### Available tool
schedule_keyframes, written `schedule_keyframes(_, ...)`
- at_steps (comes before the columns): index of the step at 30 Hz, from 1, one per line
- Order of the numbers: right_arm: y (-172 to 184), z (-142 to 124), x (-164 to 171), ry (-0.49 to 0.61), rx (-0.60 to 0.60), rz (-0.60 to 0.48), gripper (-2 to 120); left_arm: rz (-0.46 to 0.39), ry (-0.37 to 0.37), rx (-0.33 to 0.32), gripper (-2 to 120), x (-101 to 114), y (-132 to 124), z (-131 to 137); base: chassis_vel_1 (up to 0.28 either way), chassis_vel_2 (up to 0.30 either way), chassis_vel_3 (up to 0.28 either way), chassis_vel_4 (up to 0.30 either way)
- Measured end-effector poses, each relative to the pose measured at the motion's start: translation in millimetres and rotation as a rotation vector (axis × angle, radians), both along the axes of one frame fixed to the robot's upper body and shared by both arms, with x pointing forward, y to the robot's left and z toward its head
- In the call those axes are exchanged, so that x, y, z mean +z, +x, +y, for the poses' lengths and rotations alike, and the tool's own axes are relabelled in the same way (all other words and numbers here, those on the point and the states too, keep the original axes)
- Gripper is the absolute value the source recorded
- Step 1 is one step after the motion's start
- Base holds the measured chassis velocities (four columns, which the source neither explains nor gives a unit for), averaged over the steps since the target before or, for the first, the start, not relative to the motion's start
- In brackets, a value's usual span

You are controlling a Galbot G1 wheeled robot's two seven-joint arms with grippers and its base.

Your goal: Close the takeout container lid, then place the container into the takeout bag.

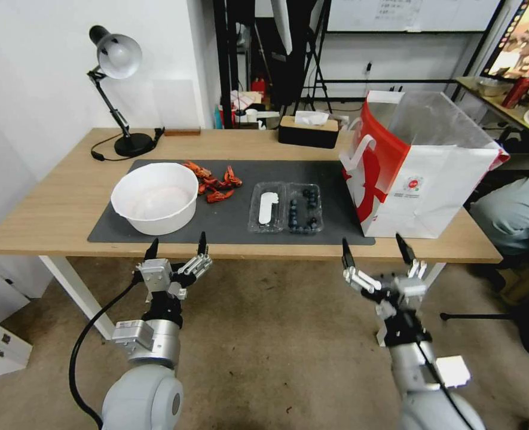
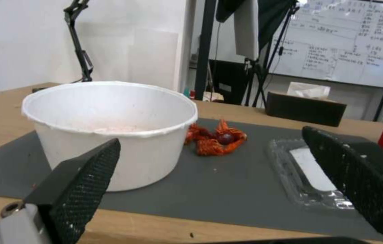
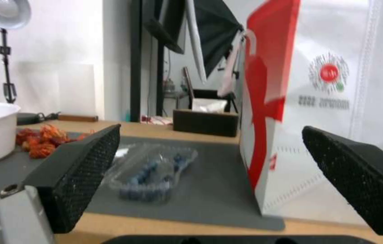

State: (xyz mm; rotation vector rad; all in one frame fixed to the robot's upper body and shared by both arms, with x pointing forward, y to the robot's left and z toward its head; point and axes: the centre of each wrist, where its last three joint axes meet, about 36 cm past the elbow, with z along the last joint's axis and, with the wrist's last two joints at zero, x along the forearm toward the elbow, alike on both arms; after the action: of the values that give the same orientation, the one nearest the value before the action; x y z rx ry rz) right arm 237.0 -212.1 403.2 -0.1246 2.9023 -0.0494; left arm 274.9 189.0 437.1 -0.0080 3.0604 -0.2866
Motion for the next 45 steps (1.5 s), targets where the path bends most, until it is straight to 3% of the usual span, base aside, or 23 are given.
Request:
schedule_keyframes(7, 1.0, -0.8, 0.4, 0.009, -0.026, 0.002, 100, -0.005, 0.004, -0.056, 100, -3.4, 4.4, -1.6, 0.0, 0.0, 0.0, 0.0)
schedule_keyframes(11, 1.4, -0.1, -1.3, 0.018, -0.037, 0.012, 100, -0.013, -0.049, -0.123, 100, -4.7, 15.0, 1.8, 0.0, 0.0, 0.0, 0.0)
schedule_keyframes(14, 3.1, 1.2, -4.7, 0.024, -0.048, 0.024, 100, 0.029, -0.213, -0.207, 100, 0.1, 21.8, -0.9, 0.0, 0.0, 0.0, 0.0)
schedule_keyframes(15, 3.1, 1.2, -4.7, 0.024, -0.048, 0.024, 100, 0.029, -0.213, -0.207, 100, 0.1, 21.8, -0.9, 0.0, 0.0, 0.0, 0.0)
schedule_keyframes(16, 3.5, 1.3, -5.3, 0.024, -0.05, 0.027, 100, 0.046, -0.261, -0.229, 100, 2.9, 23.0, -2.9, 0.0, 0.0, 0.0, 0.0)
schedule_keyframes(18, 4.8, 1.1, -6.7, 0.026, -0.057, 0.036, 100, 0.108, -0.436, -0.289, 100, 15.8, 29.3, -12.3, 0.0, 0.0, 0.0, 0.0)
schedule_keyframes(19, 4.8, 1.1, -6.7, 0.026, -0.057, 0.036, 100, 0.108, -0.436, -0.289, 100, 15.8, 29.3, -12.3, 0.0, 0.0, 0.0, 0.0)
schedule_keyframes(20, 5.0, 0.6, -6.9, 0.026, -0.061, 0.039, 100, 0.132, -0.491, -0.304, 100, 20.4, 32.4, -15.5, 0.0, 0.0, 0.0, 0.0)
schedule_keyframes(22, 5.6, -1.6, -7.4, 0.026, -0.077, 0.044, 100, 0.224, -0.662, -0.34, 100, 34.1, 43.9, -25.6, 0.0, 0.0, 0.0, 0.0)
schedule_keyframes(23, 5.6, -1.6, -7.4, 0.026, -0.077, 0.044, 100, 0.224, -0.662, -0.34, 100, 34.1, 43.9, -25.6, 0.0, 0.0, 0.0, 0.0)
schedule_keyframes(25, 6.7, -4.4, -8.1, 0.022, -0.095, 0.047, 100, 0.346, -0.842, -0.382, 100, 47.3, 59.0, -33.8, 0.0, 0.0, 0.0, 0.0)
schedule_keyframes(26, 7.2, -5.5, -8.2, 0.021, -0.102, 0.048, 100, 0.387, -0.894, -0.393, 100, 50.7, 65.6, -37.2, 0.0, 0.0, 0.0, 0.0)
schedule_keyframes(30, 9.0, -8.7, -9.2, 0.015, -0.12, 0.052, 100, 0.494, -0.998, -0.403, 100, 57.5, 89.8, -50.3, 0.0, 0.0, 0.0, 0.0)
schedule_keyframes(35, 11.0, -12.3, -9.0, 0.011, -0.142, 0.055, 100, 0.54, -1.063, -0.409, 100, 62.3, 116.9, -68.4, 0.0, 0.0, 0.0, 0.0)
schedule_keyframes(45, 17.4, -17.8, -7.2, 0.005, -0.168, 0.053, 100, 0.597, -1.086, -0.363, 100, 59.4, 147.4, -86.0, 0.0, 0.0, 0.0, 0.0)
